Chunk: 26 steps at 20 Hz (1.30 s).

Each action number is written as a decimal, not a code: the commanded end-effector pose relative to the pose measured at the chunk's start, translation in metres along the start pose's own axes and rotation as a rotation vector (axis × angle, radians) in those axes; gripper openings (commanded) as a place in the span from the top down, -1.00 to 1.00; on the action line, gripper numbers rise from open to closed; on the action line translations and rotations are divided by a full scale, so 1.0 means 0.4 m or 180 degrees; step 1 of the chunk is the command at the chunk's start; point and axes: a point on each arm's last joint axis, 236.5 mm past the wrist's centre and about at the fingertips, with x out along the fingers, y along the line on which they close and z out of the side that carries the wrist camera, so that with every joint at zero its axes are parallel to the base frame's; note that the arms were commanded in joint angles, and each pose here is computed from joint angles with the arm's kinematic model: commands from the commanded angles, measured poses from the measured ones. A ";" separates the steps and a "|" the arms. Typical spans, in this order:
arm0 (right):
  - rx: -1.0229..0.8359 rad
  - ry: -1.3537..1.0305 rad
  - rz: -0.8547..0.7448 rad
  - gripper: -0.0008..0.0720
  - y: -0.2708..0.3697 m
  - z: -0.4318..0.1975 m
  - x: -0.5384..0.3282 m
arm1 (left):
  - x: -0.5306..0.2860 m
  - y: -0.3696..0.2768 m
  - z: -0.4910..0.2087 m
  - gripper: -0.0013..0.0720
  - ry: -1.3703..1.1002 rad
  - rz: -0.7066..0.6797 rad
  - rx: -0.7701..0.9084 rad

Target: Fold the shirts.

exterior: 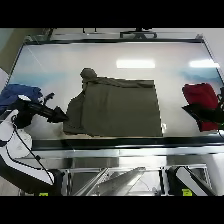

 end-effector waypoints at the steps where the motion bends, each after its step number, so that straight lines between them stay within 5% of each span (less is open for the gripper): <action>1: 0.0007 0.0326 -0.0132 -0.23 -0.048 -0.079 0.032 | 0.038 -0.038 -0.031 0.96 0.0241 -0.0039 0.0164; 9: -0.0241 0.1770 0.0077 -0.23 0.000 -0.333 0.192 | 0.000 -0.057 -0.029 0.96 0.0117 0.0004 0.0229; 18: -0.0146 0.2201 0.0432 -0.19 0.046 -0.418 0.237 | -0.108 -0.066 -0.013 0.95 -0.0336 0.0133 0.0283; 20: -0.0183 0.2218 0.0467 0.21 0.053 -0.422 0.237 | -0.104 -0.081 -0.008 0.95 -0.0350 0.0089 0.0306; 24: -0.0171 0.2305 0.0527 0.37 0.064 -0.434 0.225 | -0.103 -0.101 0.001 0.95 -0.0397 0.0003 0.0318; 26: -0.0218 0.2330 0.0526 0.92 0.070 -0.441 0.229 | -0.104 -0.100 0.001 0.95 -0.0397 0.0004 0.0319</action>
